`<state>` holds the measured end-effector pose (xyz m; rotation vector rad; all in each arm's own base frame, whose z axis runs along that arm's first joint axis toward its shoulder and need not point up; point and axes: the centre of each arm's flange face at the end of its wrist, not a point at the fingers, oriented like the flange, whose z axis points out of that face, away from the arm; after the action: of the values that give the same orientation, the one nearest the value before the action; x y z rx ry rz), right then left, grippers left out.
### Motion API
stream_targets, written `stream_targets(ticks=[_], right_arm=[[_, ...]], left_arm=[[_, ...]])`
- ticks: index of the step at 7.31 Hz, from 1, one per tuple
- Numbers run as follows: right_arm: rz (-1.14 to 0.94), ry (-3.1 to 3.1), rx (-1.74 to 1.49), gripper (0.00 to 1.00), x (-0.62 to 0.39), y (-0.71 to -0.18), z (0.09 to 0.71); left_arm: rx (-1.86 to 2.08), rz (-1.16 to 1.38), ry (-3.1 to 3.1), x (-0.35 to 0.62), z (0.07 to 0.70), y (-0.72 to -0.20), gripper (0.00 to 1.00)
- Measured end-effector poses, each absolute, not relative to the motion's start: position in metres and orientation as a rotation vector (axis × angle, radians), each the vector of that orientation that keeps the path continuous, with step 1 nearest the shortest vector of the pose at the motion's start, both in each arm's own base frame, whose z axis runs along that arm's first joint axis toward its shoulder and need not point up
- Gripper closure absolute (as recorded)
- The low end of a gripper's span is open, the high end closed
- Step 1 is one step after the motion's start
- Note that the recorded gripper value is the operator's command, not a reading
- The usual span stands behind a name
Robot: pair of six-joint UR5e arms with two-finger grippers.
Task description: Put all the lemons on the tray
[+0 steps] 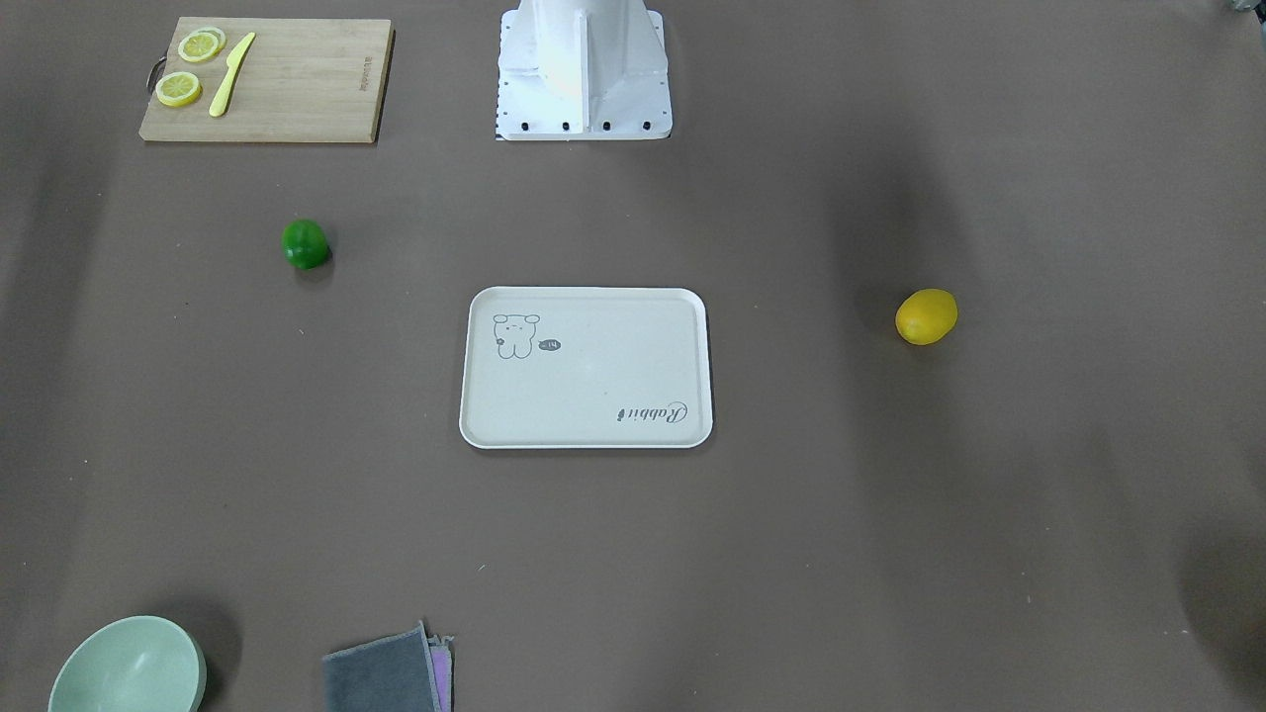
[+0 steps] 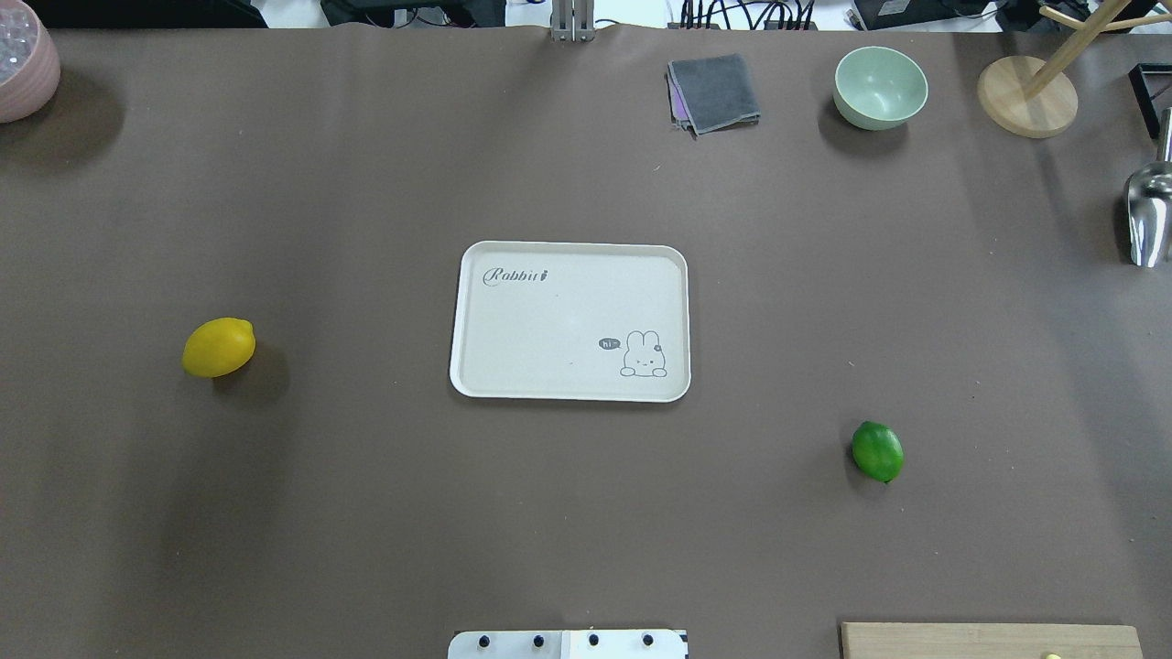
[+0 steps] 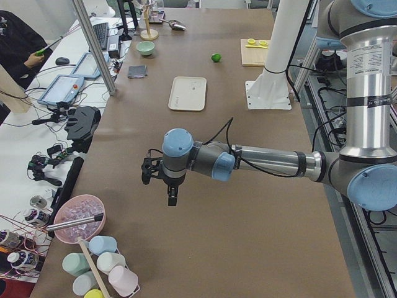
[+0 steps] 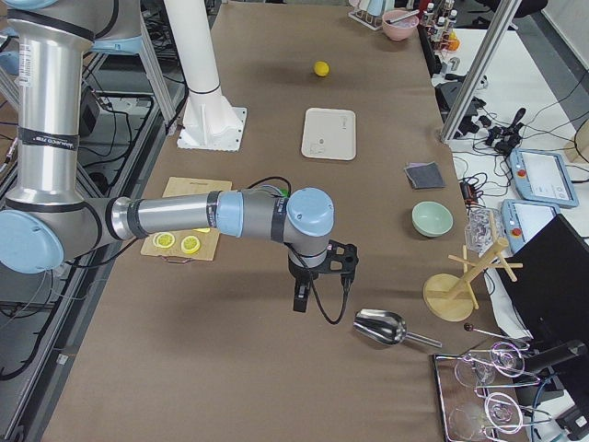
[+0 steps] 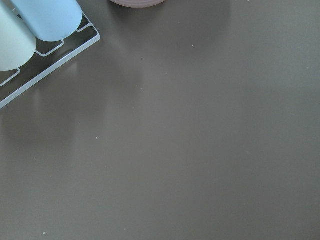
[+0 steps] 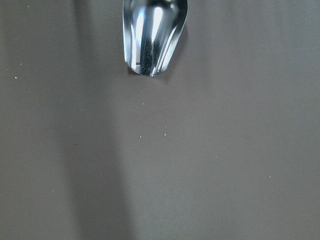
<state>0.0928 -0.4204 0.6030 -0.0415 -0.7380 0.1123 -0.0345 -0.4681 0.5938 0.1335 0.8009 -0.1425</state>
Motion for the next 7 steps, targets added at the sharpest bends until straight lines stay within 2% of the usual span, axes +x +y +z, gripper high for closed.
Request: stream_targets(ticks=[7], right_arm=[[0.107,-0.755,-0.027,0.0,0.092,-0.421,0.595]], left_arm=[[0.153,-0.137,0.808,-0.032,0.581,-0.477,0.02]])
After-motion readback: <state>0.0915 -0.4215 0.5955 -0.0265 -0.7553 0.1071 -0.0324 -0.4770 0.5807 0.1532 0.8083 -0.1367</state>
